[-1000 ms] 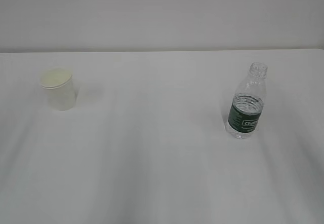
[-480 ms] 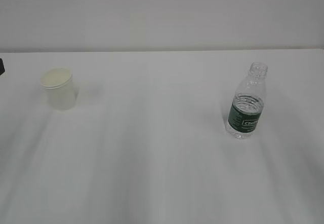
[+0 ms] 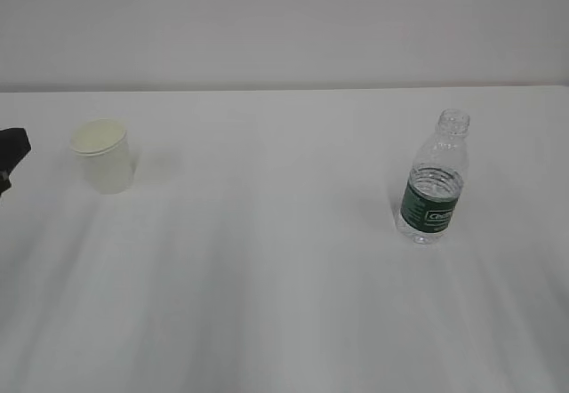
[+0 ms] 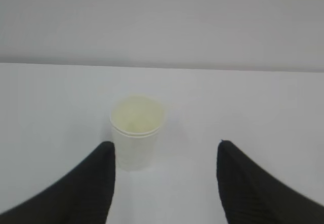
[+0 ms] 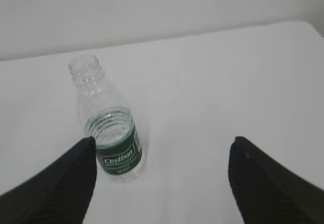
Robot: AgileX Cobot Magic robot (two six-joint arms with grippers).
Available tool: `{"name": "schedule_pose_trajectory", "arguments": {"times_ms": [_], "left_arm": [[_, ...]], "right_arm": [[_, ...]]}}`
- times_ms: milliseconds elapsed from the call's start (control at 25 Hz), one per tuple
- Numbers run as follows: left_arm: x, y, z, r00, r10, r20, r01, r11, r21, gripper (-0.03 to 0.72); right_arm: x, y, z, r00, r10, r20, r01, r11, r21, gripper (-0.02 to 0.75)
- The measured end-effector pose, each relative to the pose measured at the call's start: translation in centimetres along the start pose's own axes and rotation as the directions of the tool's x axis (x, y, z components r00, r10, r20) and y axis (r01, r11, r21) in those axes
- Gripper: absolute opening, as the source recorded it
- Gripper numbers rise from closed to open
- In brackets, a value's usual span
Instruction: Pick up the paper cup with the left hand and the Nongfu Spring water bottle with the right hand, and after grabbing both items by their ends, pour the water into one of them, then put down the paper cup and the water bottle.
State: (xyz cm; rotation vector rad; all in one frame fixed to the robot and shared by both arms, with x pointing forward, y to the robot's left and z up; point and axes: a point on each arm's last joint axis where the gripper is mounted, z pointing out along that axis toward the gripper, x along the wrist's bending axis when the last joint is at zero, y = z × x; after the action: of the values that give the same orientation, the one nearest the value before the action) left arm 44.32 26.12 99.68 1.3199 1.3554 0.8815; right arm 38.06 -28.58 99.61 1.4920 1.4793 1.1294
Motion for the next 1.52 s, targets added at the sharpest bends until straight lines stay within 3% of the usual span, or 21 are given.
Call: {"name": "schedule_pose_trajectory", "arguments": {"times_ms": [240, 440, 680, 800, 1000, 1520], "left_arm": [[-0.7, -1.1, 0.8, 0.999, 0.013, 0.032, -0.012, 1.000, -0.015, 0.452], [-1.6, -2.9, 2.4, 0.997, 0.007, 0.074, -0.007, 1.000, 0.006, 0.440], [-2.4, -4.7, 3.1, 0.986, 0.061, 0.154, -0.054, 0.997, -0.048, 0.420], [-2.4, -5.0, 3.1, 0.983, 0.068, 0.169, -0.051, 0.993, -0.103, 0.419], [-2.1, -5.9, 2.6, 0.983, 0.070, 0.168, -0.056, 0.995, -0.087, 0.419], [-1.7, -9.1, 3.6, 0.985, 0.077, 0.152, -0.087, 0.994, 0.059, 0.409]], "right_arm": [[0.2, 0.5, 0.0, 0.999, -0.039, -0.025, 0.036, 0.992, -0.117, 0.601], [0.8, -0.7, 0.7, 0.993, -0.020, -0.112, -0.004, 0.978, -0.210, 0.596], [1.8, -2.3, 2.6, 0.967, -0.128, -0.219, 0.088, 0.979, -0.186, 0.596], [2.1, -2.8, 3.6, 0.959, -0.121, -0.258, 0.073, 0.980, -0.188, 0.596], [2.4, -3.8, 5.2, 0.950, -0.088, -0.301, 0.032, 0.982, -0.186, 0.596], [1.5, -7.1, 8.2, 0.967, -0.119, -0.224, 0.114, 0.993, -0.035, 0.595]]}}
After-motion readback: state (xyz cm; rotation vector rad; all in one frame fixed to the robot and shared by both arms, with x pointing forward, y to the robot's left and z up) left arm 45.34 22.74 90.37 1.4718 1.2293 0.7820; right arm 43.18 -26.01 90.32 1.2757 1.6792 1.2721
